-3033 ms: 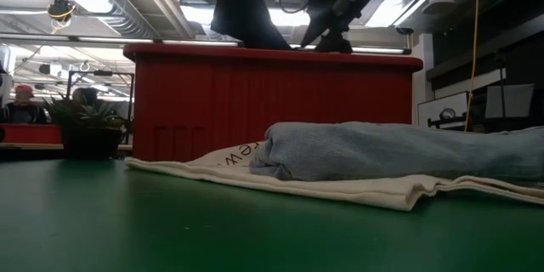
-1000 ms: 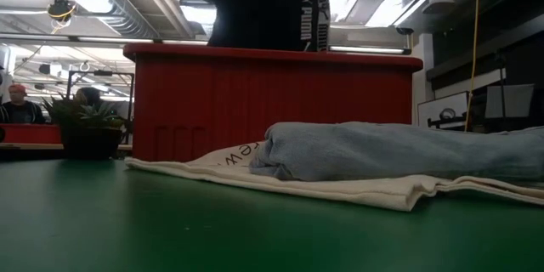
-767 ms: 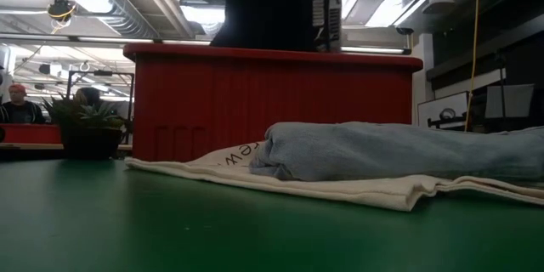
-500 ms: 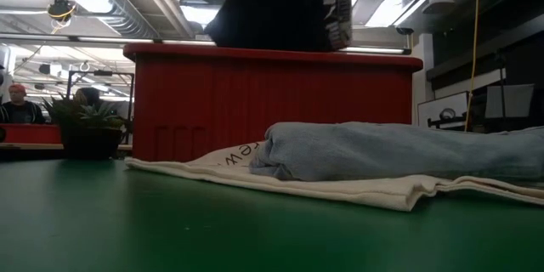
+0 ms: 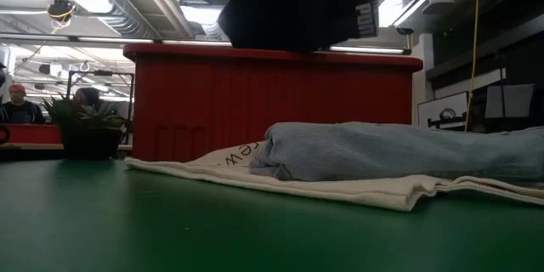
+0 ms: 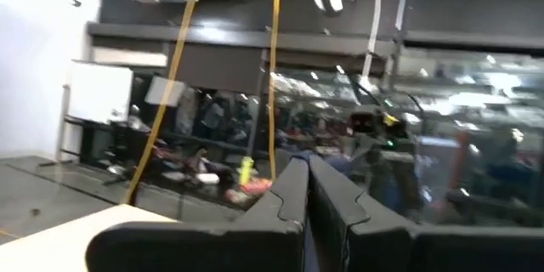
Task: Fold laundry
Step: Fold the dark blue boxer
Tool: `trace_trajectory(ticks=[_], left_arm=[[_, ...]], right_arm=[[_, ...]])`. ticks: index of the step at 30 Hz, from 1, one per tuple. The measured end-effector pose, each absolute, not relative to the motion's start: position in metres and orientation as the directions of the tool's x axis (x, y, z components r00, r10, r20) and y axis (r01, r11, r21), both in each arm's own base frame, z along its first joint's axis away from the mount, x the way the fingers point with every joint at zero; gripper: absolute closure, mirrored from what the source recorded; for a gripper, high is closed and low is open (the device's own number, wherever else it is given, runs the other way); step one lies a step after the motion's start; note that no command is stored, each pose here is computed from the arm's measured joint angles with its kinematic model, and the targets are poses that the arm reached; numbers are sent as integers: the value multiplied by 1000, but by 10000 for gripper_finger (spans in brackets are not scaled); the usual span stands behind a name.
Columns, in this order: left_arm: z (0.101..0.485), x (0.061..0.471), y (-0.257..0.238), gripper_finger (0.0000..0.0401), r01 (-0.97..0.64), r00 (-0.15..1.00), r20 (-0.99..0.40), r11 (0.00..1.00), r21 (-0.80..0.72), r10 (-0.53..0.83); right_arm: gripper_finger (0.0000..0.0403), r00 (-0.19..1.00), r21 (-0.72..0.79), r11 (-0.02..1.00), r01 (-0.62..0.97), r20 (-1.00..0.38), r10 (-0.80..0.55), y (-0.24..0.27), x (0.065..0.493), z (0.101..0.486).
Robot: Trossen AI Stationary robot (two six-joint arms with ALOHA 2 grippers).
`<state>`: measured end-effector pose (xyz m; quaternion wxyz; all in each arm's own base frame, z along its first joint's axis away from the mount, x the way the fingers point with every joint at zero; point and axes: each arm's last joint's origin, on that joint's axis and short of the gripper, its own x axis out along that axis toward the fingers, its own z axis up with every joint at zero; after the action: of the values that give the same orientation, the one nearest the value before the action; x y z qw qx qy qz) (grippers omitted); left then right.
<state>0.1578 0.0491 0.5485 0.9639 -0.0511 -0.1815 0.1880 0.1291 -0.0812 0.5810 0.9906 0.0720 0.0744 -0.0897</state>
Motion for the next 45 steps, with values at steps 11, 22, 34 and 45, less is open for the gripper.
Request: trace_trajectory(ticks=[11,22,34,45], left_arm=[[548,167,25,401,-191,910,326,957,-218,256],[548,178,10,401,-149,910,348,960,-236,227],[539,210,7,401,-125,924,321,958,-258,207],[544,216,-7,401,-79,903,386,957,-280,188]], right_arm=[[400,965,271,947,172,-241,-106,-63,107,573],[400,980,267,952,148,-172,-104,-35,71,580],[400,966,313,934,169,-240,-95,-31,65,572],[400,976,381,913,143,-209,-65,-25,59,574]])
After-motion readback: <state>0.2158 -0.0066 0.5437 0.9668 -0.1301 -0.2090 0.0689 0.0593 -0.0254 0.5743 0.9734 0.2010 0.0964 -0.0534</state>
